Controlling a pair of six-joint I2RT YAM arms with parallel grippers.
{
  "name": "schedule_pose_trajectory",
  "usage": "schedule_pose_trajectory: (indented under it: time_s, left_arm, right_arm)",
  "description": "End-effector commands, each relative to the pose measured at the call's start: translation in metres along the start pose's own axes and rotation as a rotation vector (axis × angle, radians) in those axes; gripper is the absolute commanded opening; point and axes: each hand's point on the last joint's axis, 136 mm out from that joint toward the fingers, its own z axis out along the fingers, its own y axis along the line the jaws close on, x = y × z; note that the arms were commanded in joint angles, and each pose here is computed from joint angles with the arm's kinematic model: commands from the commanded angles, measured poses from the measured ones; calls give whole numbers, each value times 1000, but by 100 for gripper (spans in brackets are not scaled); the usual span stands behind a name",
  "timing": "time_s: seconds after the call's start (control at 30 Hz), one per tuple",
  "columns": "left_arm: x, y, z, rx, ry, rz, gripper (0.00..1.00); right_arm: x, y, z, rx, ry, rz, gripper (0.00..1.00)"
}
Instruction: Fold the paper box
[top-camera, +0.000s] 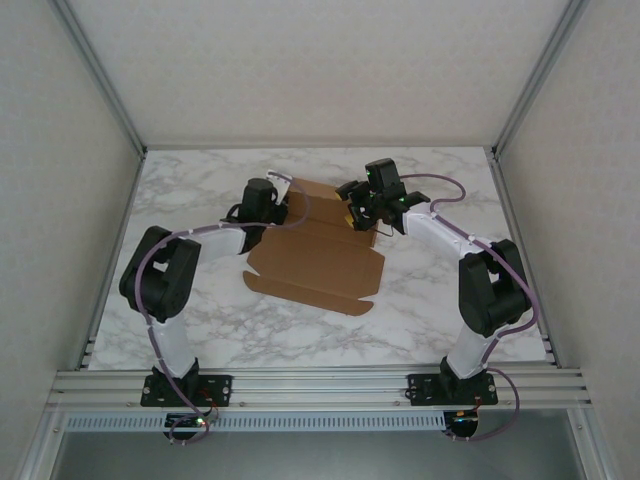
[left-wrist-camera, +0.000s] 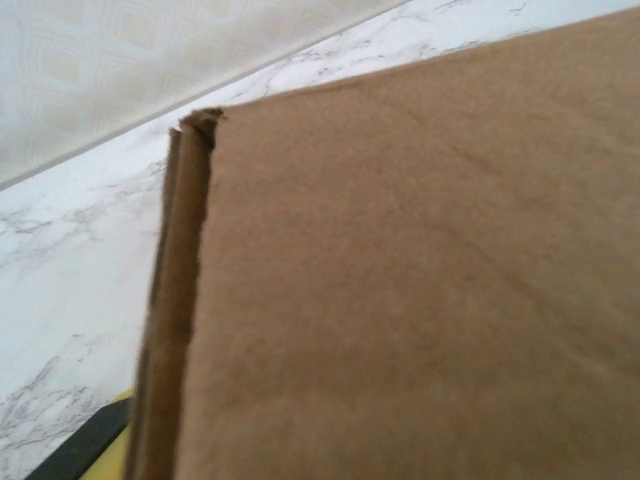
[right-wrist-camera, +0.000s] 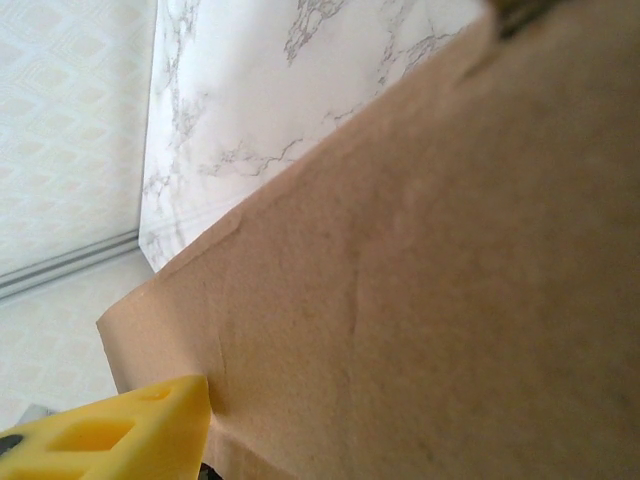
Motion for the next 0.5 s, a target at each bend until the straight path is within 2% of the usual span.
schedule_pose_trajectory:
  time_s: [0.0, 0.2, 0.47]
  left_arm:
    - [17, -13, 10, 32, 88, -20, 21]
    - [17, -1, 11, -41, 105, -57, 1]
    - [19, 8, 11, -129, 130, -133, 0]
  right_arm:
    - [10, -1, 0, 0, 28, 2, 61]
    - [10, -2, -2, 2, 22, 8, 61]
    - [10, -4, -3, 9, 0, 26, 61]
